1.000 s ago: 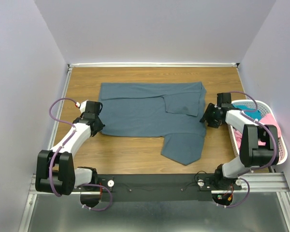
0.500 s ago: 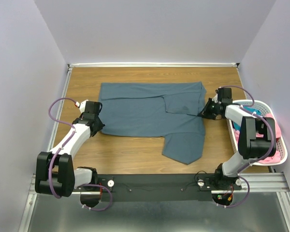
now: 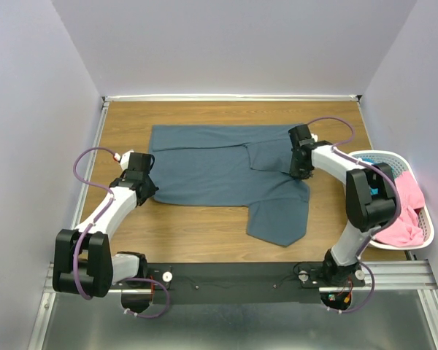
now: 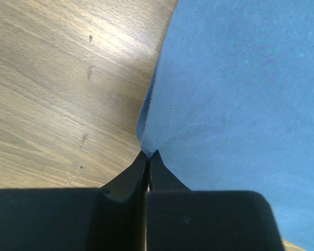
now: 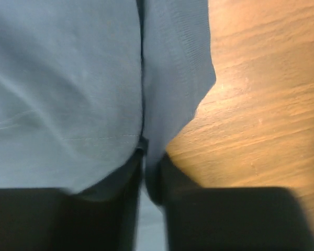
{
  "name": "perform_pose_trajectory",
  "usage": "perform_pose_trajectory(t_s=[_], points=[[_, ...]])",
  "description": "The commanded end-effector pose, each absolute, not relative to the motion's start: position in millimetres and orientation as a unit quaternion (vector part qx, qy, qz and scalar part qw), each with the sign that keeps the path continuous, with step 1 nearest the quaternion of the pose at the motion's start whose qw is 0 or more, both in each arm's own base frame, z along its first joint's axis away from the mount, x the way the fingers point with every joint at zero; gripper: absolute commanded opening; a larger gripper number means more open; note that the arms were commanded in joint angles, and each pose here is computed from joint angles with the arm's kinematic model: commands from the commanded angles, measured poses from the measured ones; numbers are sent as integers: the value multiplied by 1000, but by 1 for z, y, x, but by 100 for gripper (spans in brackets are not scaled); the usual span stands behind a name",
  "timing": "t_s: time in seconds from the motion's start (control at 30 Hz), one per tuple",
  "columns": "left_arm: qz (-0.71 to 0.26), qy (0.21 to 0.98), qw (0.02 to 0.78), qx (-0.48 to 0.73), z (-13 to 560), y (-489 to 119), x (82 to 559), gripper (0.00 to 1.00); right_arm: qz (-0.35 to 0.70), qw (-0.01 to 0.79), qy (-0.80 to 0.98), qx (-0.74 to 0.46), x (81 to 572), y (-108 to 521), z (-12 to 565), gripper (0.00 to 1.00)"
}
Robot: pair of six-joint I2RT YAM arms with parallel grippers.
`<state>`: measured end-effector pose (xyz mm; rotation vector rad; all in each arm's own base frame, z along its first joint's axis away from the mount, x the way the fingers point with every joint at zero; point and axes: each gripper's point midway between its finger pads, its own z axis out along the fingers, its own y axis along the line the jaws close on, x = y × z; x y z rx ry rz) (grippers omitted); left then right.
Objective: Fold and stack the t-shirts
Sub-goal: Fold the tshirt
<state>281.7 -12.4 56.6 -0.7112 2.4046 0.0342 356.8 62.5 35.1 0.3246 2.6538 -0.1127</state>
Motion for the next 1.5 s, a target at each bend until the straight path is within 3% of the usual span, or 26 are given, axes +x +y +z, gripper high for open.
perform_pose_trajectory(t_s=[0.0,0.13,0.23,0.37,0.6,0.87,1.2,1.3,1.33,1.4,1.47], points=[[20,907,327,-266,60,-11,284,4,-120,213,965,89,349,60,33,38],[19,906,329,-265,61,-12,284,4,-48,236,969,50,358,96,58,55],[19,905,332,-266,63,-12,284,4,-16,255,966,48,356,104,78,62],[18,904,335,-266,65,-12,284,4,-14,280,957,71,340,87,98,64],[11,902,341,-263,67,-14,287,5,16,232,958,166,300,37,69,64],[11,902,343,-263,67,-13,286,4,104,208,942,243,292,31,34,50],[8,902,343,-261,67,-14,287,4,156,216,939,217,296,46,27,46],[10,902,343,-261,67,-14,287,4,154,217,938,222,292,46,28,28],[9,901,345,-262,69,-14,287,4,149,217,937,229,290,44,29,14],[10,900,348,-264,70,-13,287,4,140,222,935,237,289,41,38,5],[11,898,350,-266,72,-12,287,4,124,220,935,247,284,35,53,3]])
